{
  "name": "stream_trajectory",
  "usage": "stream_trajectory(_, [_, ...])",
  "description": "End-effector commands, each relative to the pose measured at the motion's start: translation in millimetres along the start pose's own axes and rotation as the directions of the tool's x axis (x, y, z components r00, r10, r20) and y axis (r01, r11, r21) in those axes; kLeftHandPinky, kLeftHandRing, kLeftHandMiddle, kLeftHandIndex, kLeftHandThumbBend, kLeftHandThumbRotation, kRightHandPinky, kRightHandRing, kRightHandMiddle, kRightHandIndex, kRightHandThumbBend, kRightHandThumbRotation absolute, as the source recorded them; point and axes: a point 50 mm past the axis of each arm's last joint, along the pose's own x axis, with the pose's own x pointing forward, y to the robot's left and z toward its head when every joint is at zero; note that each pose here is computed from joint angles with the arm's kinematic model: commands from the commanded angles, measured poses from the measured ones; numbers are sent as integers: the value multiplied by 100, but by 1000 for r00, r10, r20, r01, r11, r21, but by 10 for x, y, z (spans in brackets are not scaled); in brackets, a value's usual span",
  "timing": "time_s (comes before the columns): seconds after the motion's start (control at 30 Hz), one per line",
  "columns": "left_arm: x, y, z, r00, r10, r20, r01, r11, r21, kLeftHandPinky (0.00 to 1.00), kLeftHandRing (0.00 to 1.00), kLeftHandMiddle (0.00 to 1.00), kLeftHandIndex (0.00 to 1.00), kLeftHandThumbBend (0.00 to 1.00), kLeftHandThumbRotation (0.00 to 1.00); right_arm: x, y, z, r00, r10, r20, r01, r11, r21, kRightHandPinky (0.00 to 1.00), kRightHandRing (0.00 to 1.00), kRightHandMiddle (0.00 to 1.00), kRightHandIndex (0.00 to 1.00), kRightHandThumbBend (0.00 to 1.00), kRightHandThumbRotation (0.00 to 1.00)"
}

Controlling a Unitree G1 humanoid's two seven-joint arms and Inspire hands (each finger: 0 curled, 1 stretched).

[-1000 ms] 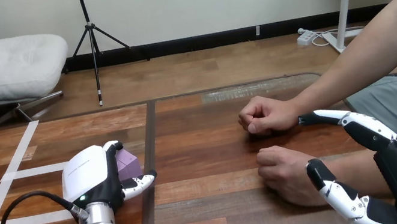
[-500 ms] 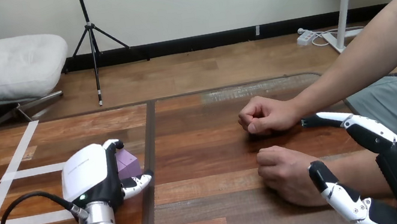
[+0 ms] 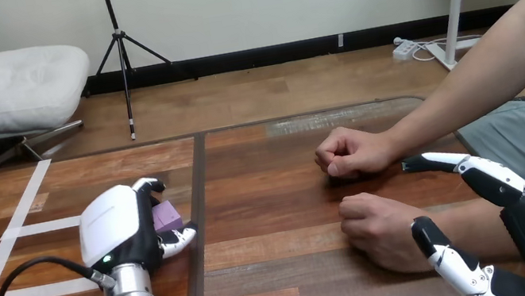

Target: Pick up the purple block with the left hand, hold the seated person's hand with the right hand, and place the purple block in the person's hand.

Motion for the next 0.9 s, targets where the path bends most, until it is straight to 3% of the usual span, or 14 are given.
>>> stream_trajectory(0.0, [82, 115, 78, 998, 68, 19, -67, 996, -59, 58, 64, 68, 72, 61, 7, 95, -82, 100, 997, -32, 74, 33, 999, -15, 82, 79, 77, 74, 41, 55])
stream_trajectory(0.6, [30, 66, 63, 994, 88, -64, -100, 967, -234, 57, 63, 68, 70, 63, 0, 45, -114, 115, 998, -27, 61, 29, 999, -23, 82, 79, 77, 74, 42, 55])
stream_trajectory(0.87, [25, 45, 74, 989, 81, -127, -120, 933, -340, 57, 63, 67, 69, 64, 0, 39, -117, 113, 998, -25, 59, 26, 999, -26, 83, 79, 77, 74, 42, 55])
